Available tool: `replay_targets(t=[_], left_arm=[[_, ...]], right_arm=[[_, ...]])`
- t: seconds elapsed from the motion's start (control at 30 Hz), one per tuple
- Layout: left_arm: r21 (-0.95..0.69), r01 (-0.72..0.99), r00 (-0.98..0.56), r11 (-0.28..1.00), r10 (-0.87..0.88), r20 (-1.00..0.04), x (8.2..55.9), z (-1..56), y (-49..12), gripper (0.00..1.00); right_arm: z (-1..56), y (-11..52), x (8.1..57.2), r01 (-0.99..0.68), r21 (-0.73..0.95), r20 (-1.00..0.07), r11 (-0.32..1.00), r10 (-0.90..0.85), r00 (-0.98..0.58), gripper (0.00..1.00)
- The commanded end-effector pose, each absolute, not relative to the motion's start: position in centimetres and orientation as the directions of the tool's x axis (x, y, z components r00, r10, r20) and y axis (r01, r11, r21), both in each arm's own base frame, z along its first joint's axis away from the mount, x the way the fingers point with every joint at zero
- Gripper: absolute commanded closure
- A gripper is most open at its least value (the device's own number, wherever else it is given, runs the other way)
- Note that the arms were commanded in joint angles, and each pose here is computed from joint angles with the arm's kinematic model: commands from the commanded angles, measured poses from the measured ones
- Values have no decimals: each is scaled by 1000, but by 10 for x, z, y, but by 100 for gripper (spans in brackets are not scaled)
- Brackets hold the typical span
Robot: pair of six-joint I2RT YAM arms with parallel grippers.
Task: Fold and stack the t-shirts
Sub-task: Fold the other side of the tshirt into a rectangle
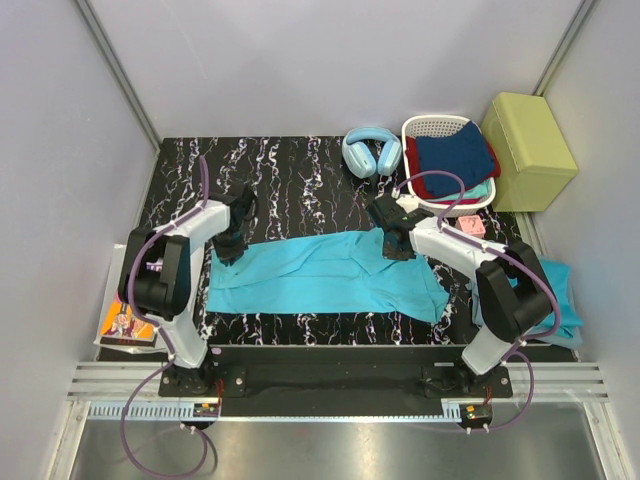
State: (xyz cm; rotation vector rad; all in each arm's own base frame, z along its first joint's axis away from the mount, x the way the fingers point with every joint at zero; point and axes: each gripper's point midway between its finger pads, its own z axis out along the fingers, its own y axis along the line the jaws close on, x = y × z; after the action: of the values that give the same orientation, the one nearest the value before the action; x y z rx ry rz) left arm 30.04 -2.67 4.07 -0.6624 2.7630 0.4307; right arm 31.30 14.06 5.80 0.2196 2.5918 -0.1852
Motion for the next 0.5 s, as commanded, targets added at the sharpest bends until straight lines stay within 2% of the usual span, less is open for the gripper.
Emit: replay_targets(t=[0.0, 0.1, 0.3, 0.47], left_arm=[[149, -471, -849, 869, -401, -345, 318, 44, -40, 78], [151, -467, -853, 871, -398, -337, 314, 42, -41, 68], [145, -453, -855, 879, -383, -349, 307, 48, -42, 59], [150, -452, -859, 879, -383, -341, 299, 46, -40, 58]], right_arm=[[82, 141, 324, 208, -53, -571, 977, 141, -809, 93], [75, 142, 323, 211, -60, -556, 976, 143, -819, 82], [57, 141, 325, 222, -78, -525, 972, 150, -838, 67], [44, 143, 334, 230, -89, -513, 969, 153, -845, 65]])
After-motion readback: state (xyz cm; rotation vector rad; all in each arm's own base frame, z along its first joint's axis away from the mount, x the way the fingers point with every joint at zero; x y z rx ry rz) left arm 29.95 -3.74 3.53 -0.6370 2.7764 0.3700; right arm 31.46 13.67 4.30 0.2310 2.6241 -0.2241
